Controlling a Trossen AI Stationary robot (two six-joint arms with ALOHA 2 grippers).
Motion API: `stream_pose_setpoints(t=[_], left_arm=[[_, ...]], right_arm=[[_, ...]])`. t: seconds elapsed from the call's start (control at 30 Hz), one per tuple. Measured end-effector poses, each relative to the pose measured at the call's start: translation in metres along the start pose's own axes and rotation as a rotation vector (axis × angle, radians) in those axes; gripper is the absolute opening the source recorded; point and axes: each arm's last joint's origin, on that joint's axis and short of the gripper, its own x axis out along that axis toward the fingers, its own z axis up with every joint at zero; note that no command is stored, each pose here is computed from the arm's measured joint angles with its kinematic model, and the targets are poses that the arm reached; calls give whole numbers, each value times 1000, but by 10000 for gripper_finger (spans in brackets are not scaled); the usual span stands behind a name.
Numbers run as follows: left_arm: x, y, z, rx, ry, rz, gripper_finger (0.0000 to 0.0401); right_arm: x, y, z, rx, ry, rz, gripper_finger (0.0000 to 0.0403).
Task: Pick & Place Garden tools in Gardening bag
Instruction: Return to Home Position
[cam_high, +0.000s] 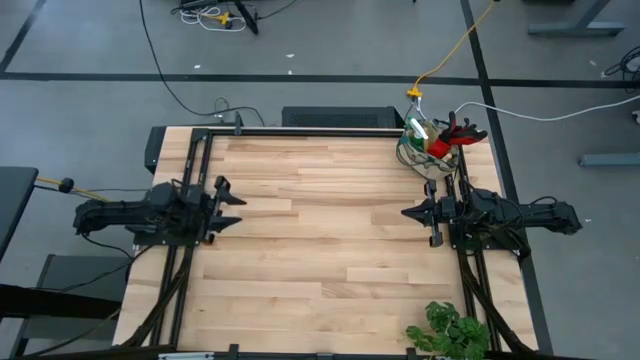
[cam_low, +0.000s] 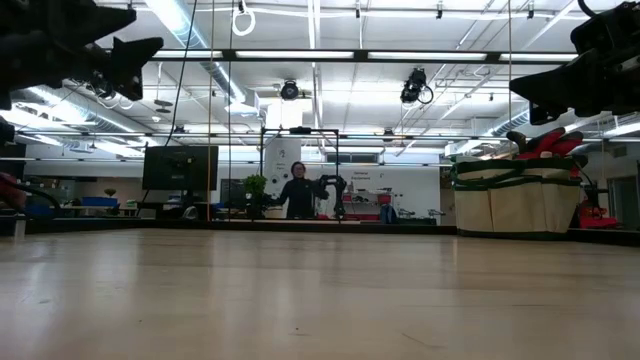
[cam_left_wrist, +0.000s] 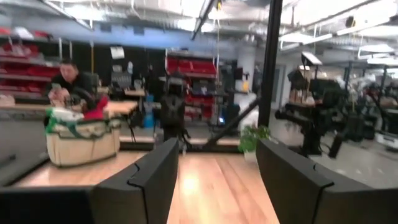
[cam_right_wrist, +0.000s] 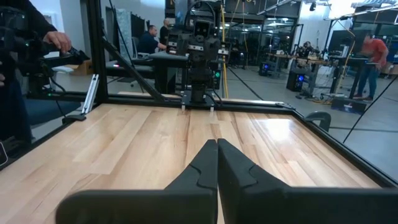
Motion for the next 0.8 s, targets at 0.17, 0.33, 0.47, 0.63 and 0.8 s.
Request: stream_pose_setpoints(t=[0.17,0.33,0.47,0.63,0.8], left_arm=[[0,0,-7,-9,75,-9,223],[-1,1,-12,-16,127,-3,223],[-1,1,-17,-22,173,2,222],[-2,2,-19,-24,197,6,222],[-2,2,-20,11,206,4,223]], right_arm=[[0,0,0,0,0,0,2],[0,0,0,0,0,0,2],[0,0,0,0,0,0,2],[0,0,0,0,0,0,2],[0,0,0,0,0,0,2]])
